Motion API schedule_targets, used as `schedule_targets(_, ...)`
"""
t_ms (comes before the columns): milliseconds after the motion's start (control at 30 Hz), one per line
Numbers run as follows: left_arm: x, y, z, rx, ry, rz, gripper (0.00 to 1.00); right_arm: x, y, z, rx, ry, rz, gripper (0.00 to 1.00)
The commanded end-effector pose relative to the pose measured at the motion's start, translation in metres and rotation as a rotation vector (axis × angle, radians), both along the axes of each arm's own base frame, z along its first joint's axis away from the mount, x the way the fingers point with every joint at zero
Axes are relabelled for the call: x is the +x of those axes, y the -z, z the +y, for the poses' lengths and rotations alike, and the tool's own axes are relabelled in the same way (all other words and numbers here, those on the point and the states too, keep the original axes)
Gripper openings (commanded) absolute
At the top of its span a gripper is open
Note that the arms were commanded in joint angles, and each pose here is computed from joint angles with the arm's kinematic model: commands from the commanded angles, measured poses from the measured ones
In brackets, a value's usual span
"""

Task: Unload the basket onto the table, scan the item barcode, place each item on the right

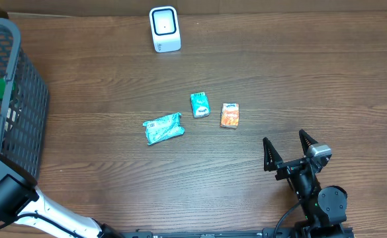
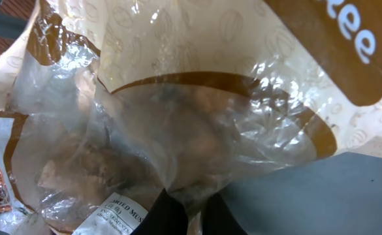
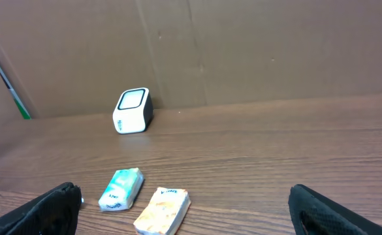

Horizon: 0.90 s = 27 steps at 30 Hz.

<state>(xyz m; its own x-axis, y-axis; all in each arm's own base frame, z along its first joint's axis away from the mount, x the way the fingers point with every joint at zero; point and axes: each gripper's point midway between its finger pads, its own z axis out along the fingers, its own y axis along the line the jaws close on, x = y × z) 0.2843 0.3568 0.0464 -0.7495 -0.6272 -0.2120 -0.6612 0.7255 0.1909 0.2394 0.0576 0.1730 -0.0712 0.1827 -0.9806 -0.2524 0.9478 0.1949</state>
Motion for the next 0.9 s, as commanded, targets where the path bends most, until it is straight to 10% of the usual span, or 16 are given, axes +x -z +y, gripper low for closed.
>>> schedule_targets(0, -0.002, 0.021, -0.014, -0.079, 0.006, 0.014, 0.04, 0.000, 0.002, -0.001, 0.004, 0.004, -0.002, 1.00)
schedule_targets(867, -0.011, -0.253, -0.024, 0.365, -0.131, -0.484, 0.04, 0.000, 0.002, -0.001, 0.004, 0.004, -0.002, 1.00)
